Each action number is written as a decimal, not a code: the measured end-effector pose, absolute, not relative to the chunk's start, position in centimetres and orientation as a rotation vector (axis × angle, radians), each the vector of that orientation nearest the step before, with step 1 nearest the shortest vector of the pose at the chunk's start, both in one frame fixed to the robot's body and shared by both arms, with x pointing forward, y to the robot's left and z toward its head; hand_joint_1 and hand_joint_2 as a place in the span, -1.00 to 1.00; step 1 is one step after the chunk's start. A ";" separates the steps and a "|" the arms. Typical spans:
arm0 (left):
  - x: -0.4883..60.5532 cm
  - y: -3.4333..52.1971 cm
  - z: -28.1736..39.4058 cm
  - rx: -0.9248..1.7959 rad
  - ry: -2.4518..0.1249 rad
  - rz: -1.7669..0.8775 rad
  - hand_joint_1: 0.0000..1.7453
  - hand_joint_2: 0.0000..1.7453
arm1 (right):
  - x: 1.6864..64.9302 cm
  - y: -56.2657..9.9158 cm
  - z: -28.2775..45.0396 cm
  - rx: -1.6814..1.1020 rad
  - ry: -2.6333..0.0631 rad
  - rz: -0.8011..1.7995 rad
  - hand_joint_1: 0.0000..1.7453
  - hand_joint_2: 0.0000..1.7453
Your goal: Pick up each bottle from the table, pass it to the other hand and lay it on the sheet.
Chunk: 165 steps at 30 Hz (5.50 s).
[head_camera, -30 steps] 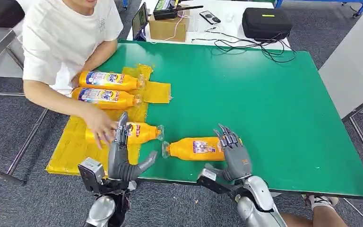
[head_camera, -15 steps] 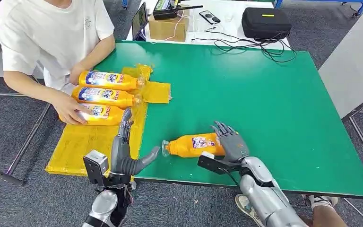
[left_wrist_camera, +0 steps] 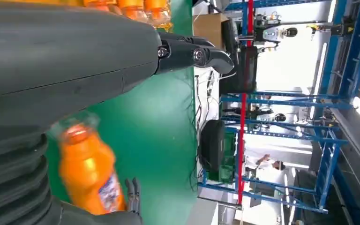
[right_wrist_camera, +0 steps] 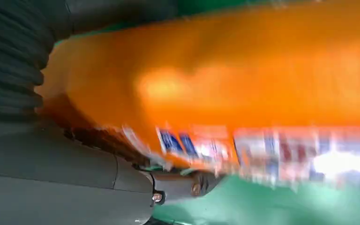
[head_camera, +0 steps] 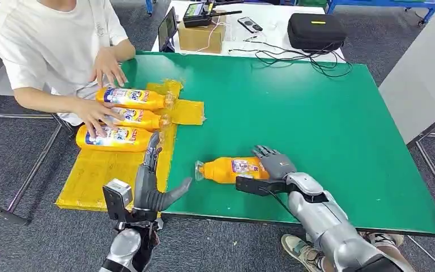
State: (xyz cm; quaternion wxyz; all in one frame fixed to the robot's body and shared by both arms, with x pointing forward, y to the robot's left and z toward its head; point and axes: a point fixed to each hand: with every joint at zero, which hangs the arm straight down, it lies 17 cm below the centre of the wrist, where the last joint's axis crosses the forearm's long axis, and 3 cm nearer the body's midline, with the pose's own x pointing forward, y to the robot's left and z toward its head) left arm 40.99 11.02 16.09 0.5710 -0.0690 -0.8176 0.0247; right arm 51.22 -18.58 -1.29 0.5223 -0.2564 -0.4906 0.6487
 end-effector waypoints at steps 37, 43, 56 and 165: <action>38.7 15.3 18.1 -0.326 -1.974 0.382 -1.00 1.00 | 46.5 -18.4 15.3 -0.194 -2.065 0.271 1.00 1.00; 37.1 10.5 16.6 -0.468 -1.902 0.210 -1.00 1.00 | 45.4 -18.7 17.3 -0.157 -2.120 0.239 1.00 1.00; 35.1 4.4 14.9 -0.544 -1.864 0.052 -1.00 1.00 | 43.2 -10.8 17.7 -0.059 -2.157 0.468 1.00 1.00; 48.6 18.7 -1.6 0.646 -1.307 -1.478 -1.00 1.00 | 35.4 -0.7 17.8 0.320 -2.143 0.423 -1.00 -1.00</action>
